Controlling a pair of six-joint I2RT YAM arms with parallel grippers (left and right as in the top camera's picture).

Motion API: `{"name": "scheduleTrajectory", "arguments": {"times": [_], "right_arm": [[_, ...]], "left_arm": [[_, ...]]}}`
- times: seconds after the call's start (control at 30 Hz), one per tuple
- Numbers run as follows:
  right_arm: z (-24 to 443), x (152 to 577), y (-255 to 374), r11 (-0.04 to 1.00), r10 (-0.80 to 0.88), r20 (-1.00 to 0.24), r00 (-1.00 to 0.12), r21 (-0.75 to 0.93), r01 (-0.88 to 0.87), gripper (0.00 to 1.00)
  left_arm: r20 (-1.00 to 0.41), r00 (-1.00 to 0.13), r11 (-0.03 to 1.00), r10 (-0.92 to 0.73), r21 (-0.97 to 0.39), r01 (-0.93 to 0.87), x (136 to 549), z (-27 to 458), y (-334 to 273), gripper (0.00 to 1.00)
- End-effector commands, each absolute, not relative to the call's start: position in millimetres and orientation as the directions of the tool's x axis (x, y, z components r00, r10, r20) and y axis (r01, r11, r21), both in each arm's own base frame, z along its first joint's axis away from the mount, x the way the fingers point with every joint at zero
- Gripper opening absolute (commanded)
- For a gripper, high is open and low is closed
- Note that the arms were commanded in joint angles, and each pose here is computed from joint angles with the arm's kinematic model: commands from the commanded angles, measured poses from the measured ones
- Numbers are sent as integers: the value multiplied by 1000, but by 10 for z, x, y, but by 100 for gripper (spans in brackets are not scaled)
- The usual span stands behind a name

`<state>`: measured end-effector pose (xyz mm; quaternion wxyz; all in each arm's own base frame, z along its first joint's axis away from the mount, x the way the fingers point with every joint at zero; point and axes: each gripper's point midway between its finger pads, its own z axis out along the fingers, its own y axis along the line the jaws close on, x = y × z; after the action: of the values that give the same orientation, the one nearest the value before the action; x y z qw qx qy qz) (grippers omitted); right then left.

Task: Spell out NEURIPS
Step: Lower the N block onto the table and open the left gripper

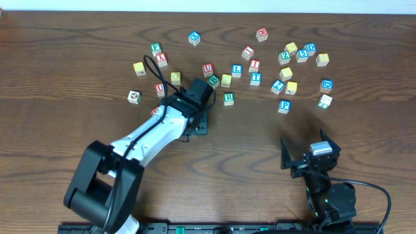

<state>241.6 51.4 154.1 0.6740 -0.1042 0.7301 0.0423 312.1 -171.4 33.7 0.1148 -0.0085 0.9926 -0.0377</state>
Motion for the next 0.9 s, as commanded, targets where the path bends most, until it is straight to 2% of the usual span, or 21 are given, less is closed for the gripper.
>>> {"name": "scheduleTrajectory", "arguments": {"times": [0.0, 0.17, 0.23, 0.4, 0.6, 0.87], "right_arm": [[1533, 2415, 509, 975, -93, -993, -72, -76, -209, 99], [1534, 2415, 509, 975, -93, -993, -71, -76, -209, 99], [1533, 2415, 509, 975, -93, -993, -72, -76, -209, 99], [1533, 2415, 509, 975, -93, -993, -72, -76, -209, 99], [1533, 2415, 509, 975, -93, -993, -72, -76, -209, 99], [1534, 2415, 509, 975, -93, -993, -71, -76, -209, 99]], "left_arm": [[-337, -941, 992, -37, -126, 6, 3301, 768, -1791, 56], [-413, -909, 986, -58, -168, 14, 3335, 1108, -1795, 60], [-449, -890, 986, -79, -166, -4, 3356, 1234, -1748, 68], [-534, -826, 981, -180, -164, -107, 3375, 1551, -1544, 74], [-516, -829, 976, -217, -144, -166, 3294, 1570, -1382, 76], [-454, -751, 875, -480, -187, -447, 3343, 1503, -845, 76]]}}
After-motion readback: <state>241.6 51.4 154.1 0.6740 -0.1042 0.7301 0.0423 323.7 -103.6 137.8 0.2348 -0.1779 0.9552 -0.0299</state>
